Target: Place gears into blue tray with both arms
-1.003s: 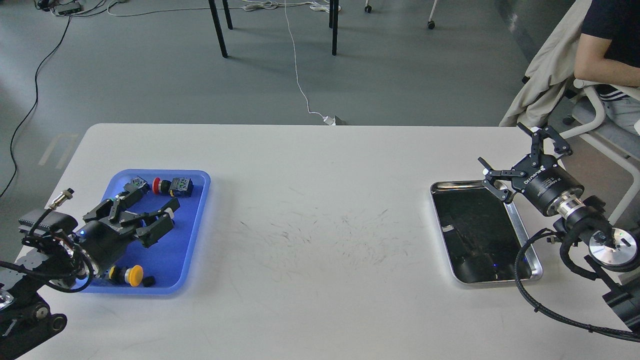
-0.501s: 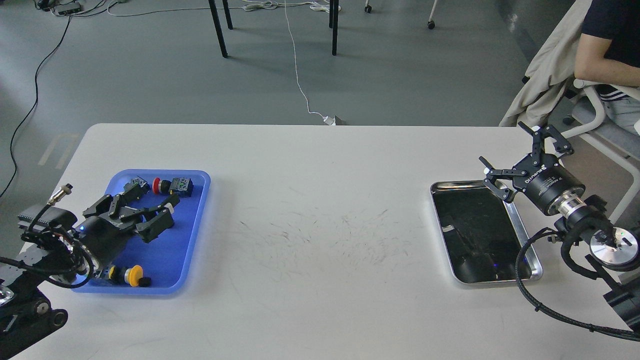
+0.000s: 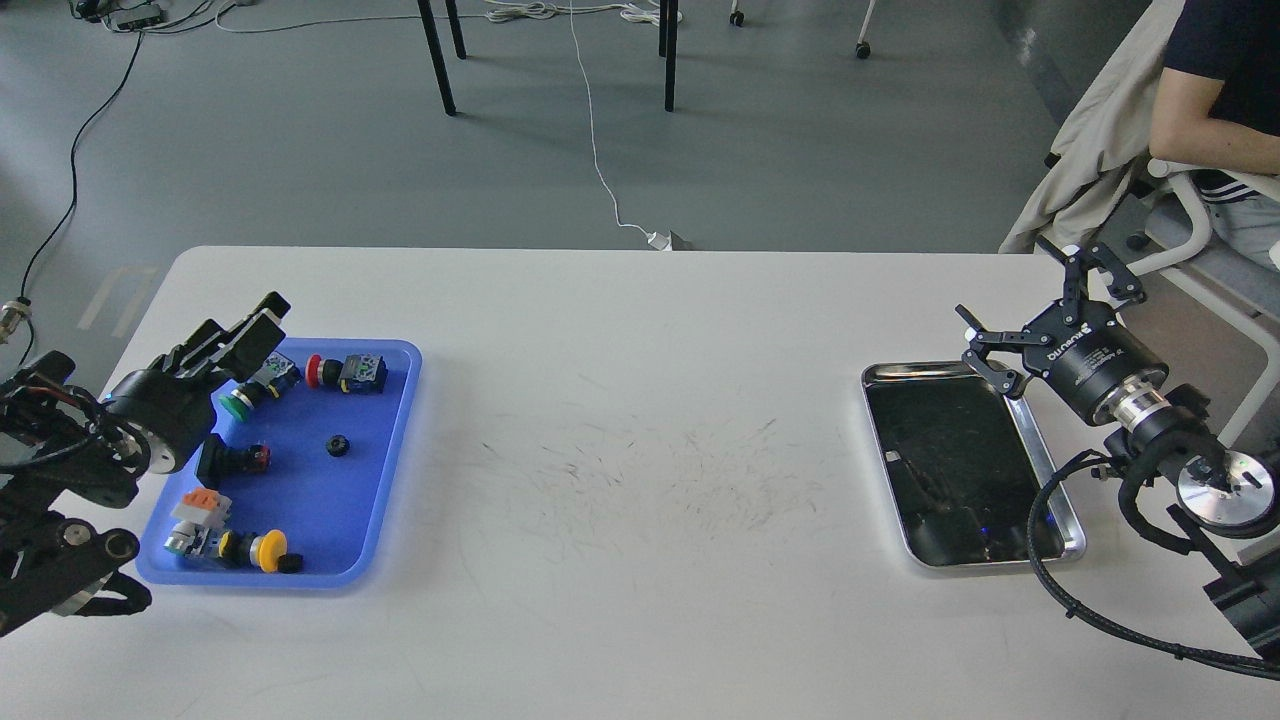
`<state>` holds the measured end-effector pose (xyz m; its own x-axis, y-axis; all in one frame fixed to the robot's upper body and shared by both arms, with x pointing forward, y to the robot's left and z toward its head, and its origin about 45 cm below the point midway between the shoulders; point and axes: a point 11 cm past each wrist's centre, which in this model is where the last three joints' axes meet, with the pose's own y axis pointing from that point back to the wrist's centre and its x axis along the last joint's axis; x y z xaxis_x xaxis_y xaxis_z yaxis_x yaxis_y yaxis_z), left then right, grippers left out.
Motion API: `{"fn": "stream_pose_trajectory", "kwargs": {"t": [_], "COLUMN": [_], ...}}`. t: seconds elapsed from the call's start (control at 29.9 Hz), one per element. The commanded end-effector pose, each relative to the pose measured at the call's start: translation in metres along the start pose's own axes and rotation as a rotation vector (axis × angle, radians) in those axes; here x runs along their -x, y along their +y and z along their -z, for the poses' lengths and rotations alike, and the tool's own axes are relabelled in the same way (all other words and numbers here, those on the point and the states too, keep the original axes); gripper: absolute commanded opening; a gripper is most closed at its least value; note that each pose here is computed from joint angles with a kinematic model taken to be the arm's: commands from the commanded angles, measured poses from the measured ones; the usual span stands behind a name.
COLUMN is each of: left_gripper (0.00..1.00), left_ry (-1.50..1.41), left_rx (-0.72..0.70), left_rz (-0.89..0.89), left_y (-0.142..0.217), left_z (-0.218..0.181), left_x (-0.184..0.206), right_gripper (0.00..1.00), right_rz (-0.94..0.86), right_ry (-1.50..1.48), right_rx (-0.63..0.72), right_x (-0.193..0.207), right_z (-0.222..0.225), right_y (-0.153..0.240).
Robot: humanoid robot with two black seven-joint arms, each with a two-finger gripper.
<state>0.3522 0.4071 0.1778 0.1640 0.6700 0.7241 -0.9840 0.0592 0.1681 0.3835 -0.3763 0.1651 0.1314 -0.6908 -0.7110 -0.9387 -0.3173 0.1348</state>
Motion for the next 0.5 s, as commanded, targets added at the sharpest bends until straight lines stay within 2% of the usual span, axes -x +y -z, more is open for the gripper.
{"fn": "stream_pose_trajectory", "kwargs": {"t": [0.0,0.1,0.23,0.47], "left_gripper": [1.0,1.0,1.0,1.0], "left_ry": [0.303,0.589,0.876,1.073], "left_rx": [-0.017,-0.022,0.042,0.074], "left_rz": [-0.042,-0.072,-0.067,-0.026], "left_y": [-0.021,-0.032,-0.048,-0.054], "left_z": [-0.014,-0.021,-0.031,-0.005], "left_x": [-0.011,-0.024,-0.036,-0.035], "right_gripper": [0.99,0.99,0.99,0.99], "right_rz": [0.001,0.0,0.015,0.049], "right_ry": [-0.004,-0.018,-0.033,-0.01], "right_rx": [-0.016,-0.06,-0.074,-0.048], "right_x": [0.0,0.0,0.005,0.02], "right_z": [0.005,0.016,0.016,0.015], "right_y": [0.0,0.0,-0.005,-0.019]}}
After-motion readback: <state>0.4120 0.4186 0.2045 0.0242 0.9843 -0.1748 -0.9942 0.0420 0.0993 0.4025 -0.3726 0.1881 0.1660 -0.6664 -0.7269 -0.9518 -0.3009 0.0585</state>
